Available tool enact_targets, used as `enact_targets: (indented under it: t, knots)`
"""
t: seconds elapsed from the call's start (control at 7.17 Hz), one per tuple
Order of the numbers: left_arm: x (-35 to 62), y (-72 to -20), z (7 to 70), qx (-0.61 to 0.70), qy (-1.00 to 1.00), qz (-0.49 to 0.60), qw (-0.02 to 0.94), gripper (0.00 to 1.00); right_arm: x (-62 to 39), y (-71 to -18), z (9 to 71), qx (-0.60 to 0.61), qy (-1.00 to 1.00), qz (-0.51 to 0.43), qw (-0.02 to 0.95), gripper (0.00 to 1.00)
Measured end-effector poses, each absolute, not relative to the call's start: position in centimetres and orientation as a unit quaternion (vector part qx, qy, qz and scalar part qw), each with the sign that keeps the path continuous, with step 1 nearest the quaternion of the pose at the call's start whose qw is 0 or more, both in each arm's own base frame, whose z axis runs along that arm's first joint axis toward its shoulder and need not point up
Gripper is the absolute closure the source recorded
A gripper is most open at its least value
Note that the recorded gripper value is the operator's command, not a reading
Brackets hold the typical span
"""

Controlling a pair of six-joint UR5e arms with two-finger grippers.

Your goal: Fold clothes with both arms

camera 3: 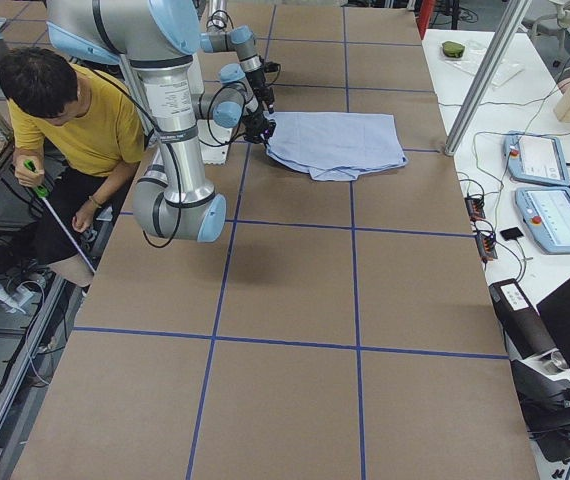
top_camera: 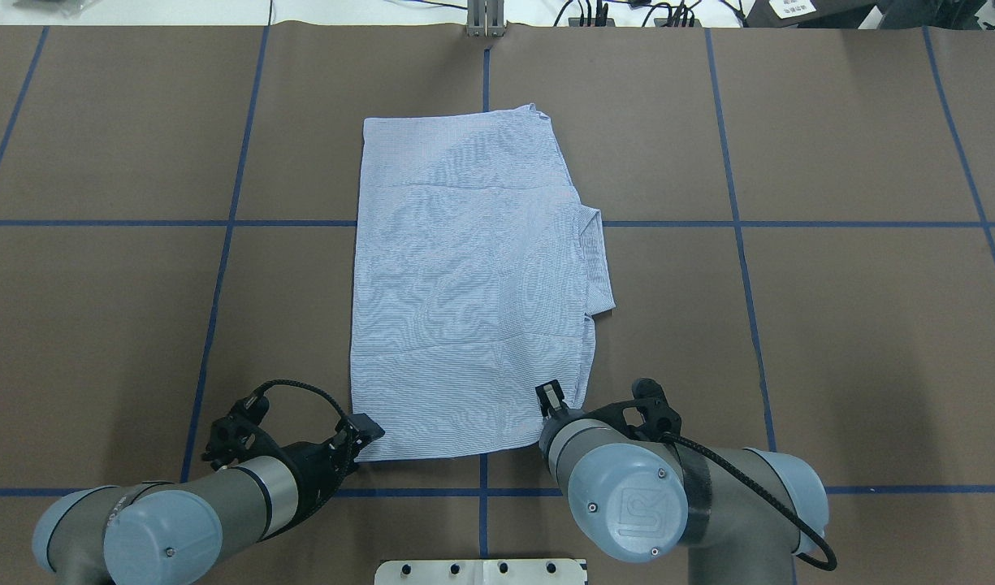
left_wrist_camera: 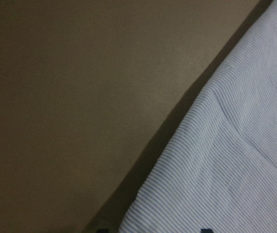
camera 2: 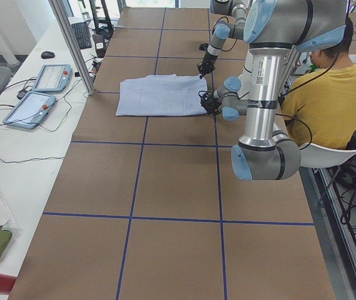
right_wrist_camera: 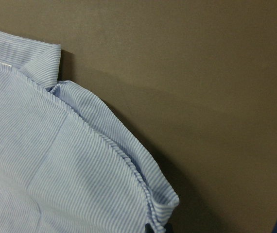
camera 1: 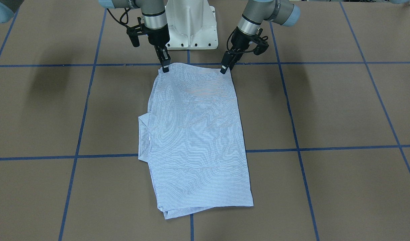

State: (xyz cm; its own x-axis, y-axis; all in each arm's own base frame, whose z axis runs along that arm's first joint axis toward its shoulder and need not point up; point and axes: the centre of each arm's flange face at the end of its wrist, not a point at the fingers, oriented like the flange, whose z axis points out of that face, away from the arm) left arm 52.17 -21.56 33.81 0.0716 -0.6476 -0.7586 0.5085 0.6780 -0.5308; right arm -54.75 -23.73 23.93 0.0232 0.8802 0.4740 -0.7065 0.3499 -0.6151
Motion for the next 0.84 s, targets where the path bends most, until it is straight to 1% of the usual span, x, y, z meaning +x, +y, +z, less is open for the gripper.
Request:
enact_targets:
  t: [0.56,0.84]
  knots:
    - [52.2,-21.9,33.9,-0.048,0.554,-0.405,0.725,1.0,-54.7,-23.7,24.2,-0.103,-0.416,0.561,0.709,1.0]
    - [50.9,-21.7,31.8,-0.059,0.569,-0.4,0.716,1.0,-54.6,-23.6,24.5,-0.101,-0.414,0.561,0.71,1.0]
